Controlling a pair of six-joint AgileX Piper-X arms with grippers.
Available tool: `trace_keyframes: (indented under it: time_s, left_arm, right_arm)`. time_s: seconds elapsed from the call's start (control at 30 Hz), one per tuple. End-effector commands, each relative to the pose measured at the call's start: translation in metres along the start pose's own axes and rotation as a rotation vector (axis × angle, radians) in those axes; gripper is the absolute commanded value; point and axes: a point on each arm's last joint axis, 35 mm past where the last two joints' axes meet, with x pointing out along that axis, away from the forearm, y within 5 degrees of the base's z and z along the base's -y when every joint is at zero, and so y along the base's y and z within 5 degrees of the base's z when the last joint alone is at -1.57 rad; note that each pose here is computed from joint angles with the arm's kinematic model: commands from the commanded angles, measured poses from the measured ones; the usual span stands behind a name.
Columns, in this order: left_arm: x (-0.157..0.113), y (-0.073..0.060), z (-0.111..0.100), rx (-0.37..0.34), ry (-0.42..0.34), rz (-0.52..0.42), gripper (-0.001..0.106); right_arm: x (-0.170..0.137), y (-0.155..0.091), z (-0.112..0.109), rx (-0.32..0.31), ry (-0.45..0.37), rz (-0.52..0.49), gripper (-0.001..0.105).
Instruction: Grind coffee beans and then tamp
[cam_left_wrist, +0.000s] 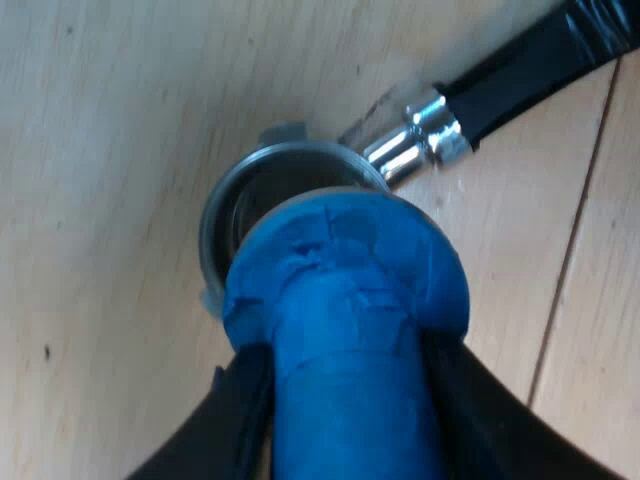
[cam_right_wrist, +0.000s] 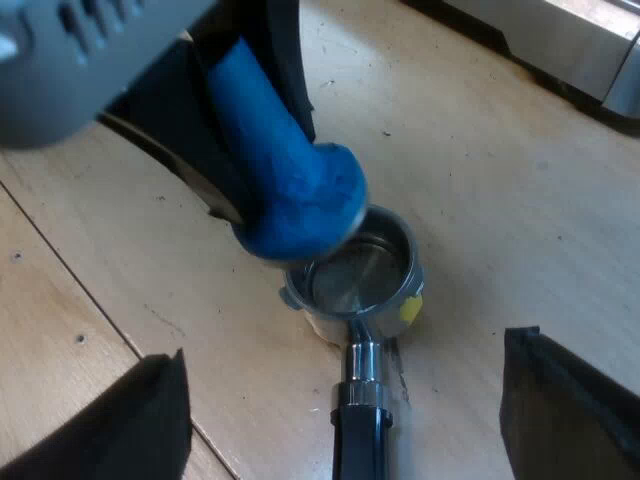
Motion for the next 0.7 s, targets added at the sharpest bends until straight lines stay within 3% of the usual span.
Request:
trace_keyframes:
  time_s: [0.03,0.43,0.7]
  left_arm:
    - [0.003,-0.001,0.005,0.009,-0.022,0.011,0.001]
    - [0.027,0.002,0.006,0.003,0.038,0.015,0.001]
    - [0.033,0.002,0.008,0.004,0.031,0.023,0.001]
  right_arm:
    - [-0.001,0.0,0.0,-0.002,-0.009,0.009,0.066]
    - [-0.001,0.0,0.0,0.0,-0.009,0.009,0.066]
    - [-0.001,0.0,0.0,-0.001,-0.009,0.009,0.066]
